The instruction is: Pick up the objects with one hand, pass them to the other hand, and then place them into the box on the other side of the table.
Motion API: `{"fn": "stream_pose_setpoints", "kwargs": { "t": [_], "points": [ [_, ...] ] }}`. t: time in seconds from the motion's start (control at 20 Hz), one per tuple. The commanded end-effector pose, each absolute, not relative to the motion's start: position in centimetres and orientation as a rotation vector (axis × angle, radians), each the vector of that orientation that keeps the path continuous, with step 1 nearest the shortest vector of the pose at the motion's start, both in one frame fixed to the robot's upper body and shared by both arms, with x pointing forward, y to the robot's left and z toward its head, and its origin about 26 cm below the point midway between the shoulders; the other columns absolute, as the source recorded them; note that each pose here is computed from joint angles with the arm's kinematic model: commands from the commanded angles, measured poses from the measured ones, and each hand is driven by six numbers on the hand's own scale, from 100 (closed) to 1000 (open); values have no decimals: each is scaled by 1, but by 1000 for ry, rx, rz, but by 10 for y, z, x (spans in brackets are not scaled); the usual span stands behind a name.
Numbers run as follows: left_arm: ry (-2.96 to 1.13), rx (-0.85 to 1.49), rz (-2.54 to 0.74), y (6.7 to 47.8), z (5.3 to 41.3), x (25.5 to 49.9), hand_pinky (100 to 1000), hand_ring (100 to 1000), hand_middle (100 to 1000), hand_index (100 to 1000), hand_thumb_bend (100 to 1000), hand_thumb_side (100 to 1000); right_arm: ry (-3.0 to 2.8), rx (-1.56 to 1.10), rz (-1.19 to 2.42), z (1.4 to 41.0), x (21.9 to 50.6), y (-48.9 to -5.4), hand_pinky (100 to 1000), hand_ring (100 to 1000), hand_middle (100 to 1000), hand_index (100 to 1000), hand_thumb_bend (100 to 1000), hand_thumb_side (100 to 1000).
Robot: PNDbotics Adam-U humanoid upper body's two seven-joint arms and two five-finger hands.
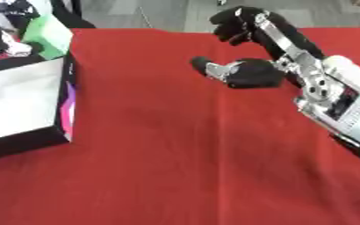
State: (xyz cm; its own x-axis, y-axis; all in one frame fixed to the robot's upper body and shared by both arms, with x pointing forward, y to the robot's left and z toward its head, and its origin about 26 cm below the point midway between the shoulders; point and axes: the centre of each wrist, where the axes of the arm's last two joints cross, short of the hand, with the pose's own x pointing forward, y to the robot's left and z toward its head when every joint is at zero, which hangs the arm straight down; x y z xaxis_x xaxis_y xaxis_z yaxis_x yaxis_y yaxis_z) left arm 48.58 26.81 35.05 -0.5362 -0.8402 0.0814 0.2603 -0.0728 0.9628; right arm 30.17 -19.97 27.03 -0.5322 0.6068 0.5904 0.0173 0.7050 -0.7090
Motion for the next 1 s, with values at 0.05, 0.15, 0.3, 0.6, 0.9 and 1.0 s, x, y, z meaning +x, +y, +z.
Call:
{"fn": "stream_pose_setpoints", "kwargs": {
  "t": [0.05, 0.15, 0.3, 0.6, 0.9, 1.0],
  "points": [
    [-1388, 755, -1664, 294, 365, 481, 793, 655, 447, 390, 100, 349, -2030, -519, 831, 279, 300, -204, 748, 724, 657, 782, 491, 345],
    [-1378, 778, -1631, 302, 362, 481, 792, 655, 450, 393, 106, 356, -2026, -524, 831, 279, 300, -205, 748, 724, 657, 782, 494, 346],
    [-1343, 830, -1608, 311, 358, 481, 791, 670, 471, 423, 182, 382, -2018, -537, 825, 278, 300, -207, 748, 724, 657, 782, 495, 347],
    [-1266, 887, -1591, 321, 348, 484, 797, 693, 500, 474, 227, 397, -2009, -542, 816, 276, 300, -208, 748, 724, 657, 783, 499, 349],
    [-1236, 932, -1548, 330, 341, 487, 823, 744, 577, 602, 229, 398, -2010, -541, 807, 275, 300, -207, 748, 724, 657, 783, 499, 348],
    [-1228, 955, -1530, 333, 340, 487, 827, 758, 604, 625, 244, 406, -2011, -543, 803, 275, 300, -208, 748, 723, 656, 783, 499, 347]
  ]
}}
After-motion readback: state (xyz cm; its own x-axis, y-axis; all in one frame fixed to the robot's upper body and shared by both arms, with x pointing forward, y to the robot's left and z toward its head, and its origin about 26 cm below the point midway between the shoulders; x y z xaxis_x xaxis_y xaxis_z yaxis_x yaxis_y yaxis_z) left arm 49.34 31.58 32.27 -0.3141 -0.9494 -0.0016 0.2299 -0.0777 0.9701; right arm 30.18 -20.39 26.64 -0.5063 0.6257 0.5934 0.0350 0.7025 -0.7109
